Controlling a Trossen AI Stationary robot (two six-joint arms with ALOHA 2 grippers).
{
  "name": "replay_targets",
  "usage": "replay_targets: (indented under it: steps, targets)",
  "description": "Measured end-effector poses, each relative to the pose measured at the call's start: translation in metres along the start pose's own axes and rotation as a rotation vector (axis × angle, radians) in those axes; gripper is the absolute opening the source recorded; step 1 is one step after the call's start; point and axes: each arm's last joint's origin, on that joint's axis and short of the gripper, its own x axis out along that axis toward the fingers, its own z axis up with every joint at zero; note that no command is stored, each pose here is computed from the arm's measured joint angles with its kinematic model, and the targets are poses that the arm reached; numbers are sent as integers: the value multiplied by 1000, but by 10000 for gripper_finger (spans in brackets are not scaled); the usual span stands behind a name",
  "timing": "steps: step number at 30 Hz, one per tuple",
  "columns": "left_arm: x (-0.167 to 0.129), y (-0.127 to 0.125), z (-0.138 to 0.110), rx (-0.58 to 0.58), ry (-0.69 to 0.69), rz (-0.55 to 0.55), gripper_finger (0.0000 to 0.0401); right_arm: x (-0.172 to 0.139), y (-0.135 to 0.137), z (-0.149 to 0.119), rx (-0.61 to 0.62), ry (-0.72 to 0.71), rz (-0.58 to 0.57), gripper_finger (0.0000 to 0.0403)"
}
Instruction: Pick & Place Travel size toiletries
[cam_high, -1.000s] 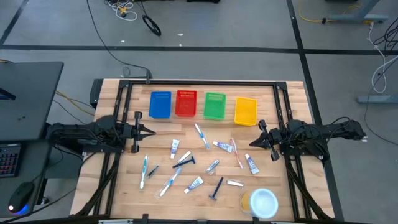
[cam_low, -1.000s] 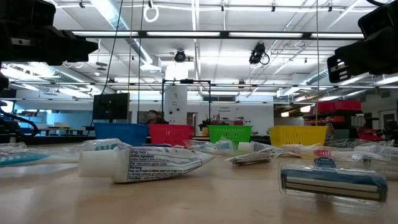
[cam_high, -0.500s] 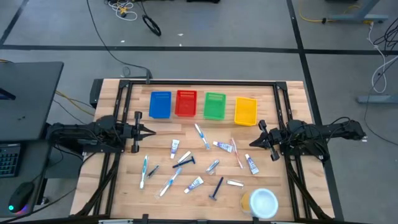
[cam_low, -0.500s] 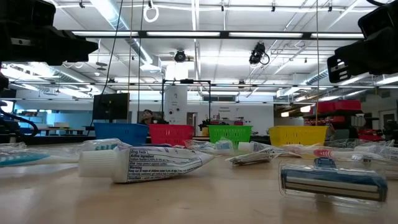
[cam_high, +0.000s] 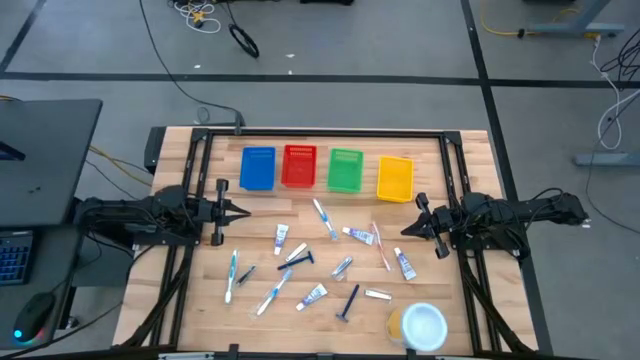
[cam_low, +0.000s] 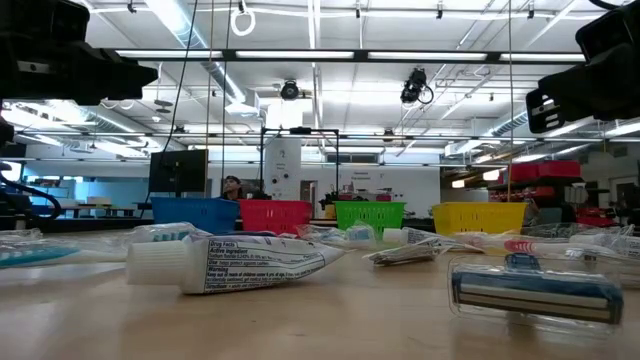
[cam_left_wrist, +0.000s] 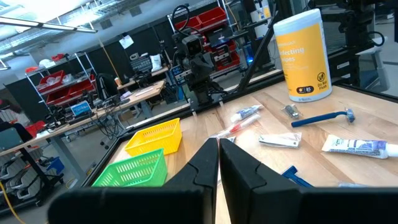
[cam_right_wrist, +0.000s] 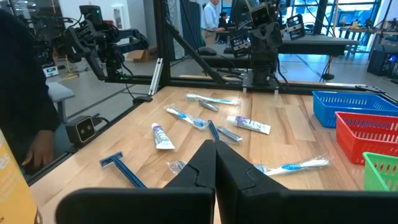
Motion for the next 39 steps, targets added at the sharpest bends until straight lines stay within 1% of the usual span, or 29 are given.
replay_targets:
  steps: [36, 39]
  targets:
    - [0, 0, 0, 0, 0, 0, 24, 0, 0, 0, 0, 0, 0, 0]
    - [0, 0, 0, -2, 0, 0, 24, 0, 0, 2, 1, -17, 0, 0]
